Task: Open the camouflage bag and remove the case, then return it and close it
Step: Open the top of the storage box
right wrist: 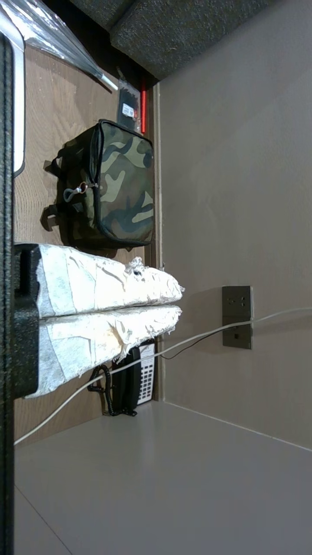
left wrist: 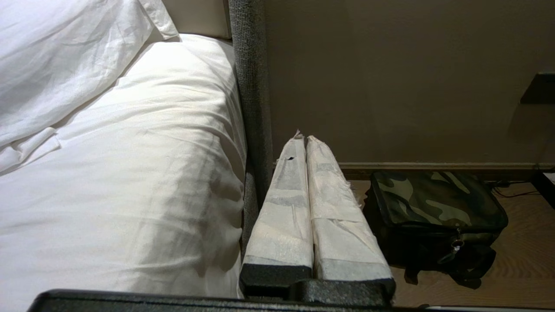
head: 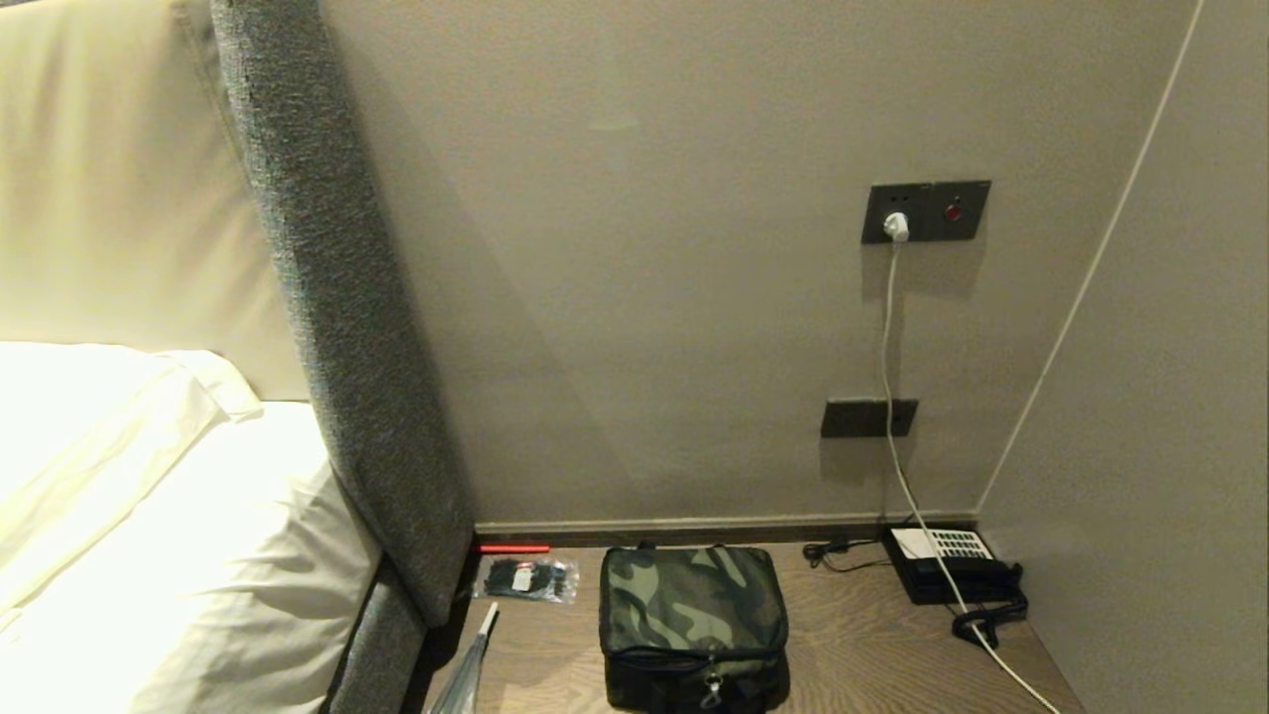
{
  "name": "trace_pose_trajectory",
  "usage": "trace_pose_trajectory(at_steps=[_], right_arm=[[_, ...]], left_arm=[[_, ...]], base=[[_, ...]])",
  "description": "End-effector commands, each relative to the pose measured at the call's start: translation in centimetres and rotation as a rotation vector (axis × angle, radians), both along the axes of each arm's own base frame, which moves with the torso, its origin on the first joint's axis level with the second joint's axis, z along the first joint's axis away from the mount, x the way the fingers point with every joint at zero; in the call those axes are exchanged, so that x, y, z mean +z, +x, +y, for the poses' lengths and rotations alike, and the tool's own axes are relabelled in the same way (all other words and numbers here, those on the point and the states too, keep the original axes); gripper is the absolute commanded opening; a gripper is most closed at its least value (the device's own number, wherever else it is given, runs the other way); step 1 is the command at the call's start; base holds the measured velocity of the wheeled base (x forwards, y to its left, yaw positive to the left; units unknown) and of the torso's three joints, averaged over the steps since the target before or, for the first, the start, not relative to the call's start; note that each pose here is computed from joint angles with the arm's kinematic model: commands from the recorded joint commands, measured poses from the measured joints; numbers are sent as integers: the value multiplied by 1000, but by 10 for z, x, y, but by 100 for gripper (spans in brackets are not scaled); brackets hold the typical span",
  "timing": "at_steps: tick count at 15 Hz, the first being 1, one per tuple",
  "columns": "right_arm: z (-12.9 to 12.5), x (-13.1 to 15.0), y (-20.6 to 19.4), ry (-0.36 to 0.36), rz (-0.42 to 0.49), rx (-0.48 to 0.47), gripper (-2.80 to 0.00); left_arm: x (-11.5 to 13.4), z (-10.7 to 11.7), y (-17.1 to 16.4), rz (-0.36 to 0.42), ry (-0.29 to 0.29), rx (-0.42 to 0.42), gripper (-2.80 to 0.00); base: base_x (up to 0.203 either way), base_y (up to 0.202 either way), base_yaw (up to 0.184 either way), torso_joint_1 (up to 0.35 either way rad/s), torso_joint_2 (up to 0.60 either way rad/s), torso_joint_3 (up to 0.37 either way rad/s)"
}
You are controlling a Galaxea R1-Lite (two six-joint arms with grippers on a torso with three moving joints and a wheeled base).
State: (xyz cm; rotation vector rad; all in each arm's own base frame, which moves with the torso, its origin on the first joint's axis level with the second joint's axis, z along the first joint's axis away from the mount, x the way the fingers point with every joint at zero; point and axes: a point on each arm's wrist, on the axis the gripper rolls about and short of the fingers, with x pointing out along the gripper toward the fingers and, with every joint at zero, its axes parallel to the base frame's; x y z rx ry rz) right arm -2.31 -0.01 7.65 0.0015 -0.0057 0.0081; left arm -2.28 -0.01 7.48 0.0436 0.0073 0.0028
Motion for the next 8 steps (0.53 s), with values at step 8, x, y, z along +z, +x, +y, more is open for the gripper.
trace_pose_trajectory(at_steps=[8], right_arm=[[0,0,0,0,1,1,-280]], left_arm=[[0,0,0,-6,-24,6,-280]], base=[[0,0,0,0,0,0]])
